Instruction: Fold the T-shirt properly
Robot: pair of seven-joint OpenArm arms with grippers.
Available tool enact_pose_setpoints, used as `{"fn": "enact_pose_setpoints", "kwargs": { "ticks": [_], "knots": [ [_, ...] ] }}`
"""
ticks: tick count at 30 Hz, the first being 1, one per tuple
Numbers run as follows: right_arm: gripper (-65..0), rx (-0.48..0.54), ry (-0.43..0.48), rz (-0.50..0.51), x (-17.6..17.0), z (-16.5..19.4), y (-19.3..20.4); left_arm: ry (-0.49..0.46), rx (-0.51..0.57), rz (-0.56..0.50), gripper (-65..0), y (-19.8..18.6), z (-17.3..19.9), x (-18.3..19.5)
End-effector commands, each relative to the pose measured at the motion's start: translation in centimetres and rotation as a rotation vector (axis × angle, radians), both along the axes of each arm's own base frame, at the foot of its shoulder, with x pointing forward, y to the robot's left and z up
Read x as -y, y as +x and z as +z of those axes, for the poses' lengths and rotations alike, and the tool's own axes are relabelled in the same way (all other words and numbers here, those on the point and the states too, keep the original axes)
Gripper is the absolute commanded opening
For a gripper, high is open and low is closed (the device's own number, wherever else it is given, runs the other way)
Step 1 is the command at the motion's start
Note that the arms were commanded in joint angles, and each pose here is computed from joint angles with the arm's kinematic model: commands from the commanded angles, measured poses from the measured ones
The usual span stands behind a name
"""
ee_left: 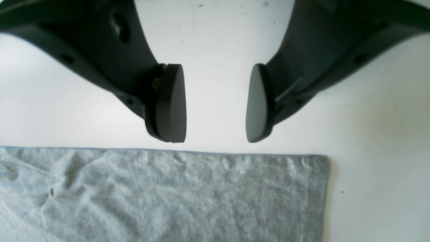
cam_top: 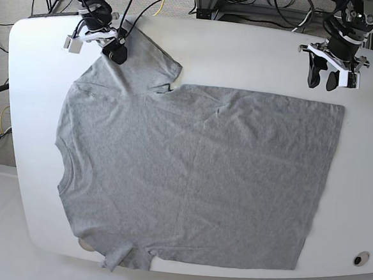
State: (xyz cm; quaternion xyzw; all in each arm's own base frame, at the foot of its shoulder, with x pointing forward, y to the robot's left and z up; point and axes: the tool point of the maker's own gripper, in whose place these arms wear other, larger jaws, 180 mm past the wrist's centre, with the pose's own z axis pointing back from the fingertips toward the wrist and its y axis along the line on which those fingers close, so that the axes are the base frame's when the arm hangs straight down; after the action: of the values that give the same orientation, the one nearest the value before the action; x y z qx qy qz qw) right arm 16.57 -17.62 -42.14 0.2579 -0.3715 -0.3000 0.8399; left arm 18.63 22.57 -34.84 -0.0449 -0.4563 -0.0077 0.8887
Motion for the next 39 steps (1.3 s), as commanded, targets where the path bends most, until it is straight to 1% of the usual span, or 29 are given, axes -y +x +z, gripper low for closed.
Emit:
{"fn": "enact_pose_setpoints", "kwargs": {
  "ticks": [1, 10, 18, 20, 30, 39],
  "knots": [
    [-40.6, -0.008, 0.002, 0.001, 0.2, 0.2, -0.3, 0.001, 0.038, -0.011, -38.3, 0.3, 1.0, 0.2],
    [-40.1, 0.003, -0.001, -0.010, 0.5, 0.2, 0.2, 0.002, 0.036, -0.014, -38.4, 0.3, 0.9, 0.1],
    [-40.4, 0.032, -0.022, -0.083, 2.0, 0.8, 1.4, -0.003, 0.035, -0.015, -38.5, 0.2, 0.9, 0.2],
    [-40.2, 0.034, -0.014, -0.095, 1.9, 1.0, 0.9, -0.001, 0.034, -0.014, -38.2, 0.3, 0.9, 0.1],
    [-40.1, 0.055, -0.025, -0.051, 1.0, 1.7, 1.2, -0.003, 0.035, -0.013, -38.4, 0.3, 0.9, 0.1],
    [-39.8, 0.002, -0.037, -0.009, 0.1, 0.3, 0.2, -0.001, 0.036, -0.018, -38.1, 0.4, 1.0, 0.2]
  ]
}}
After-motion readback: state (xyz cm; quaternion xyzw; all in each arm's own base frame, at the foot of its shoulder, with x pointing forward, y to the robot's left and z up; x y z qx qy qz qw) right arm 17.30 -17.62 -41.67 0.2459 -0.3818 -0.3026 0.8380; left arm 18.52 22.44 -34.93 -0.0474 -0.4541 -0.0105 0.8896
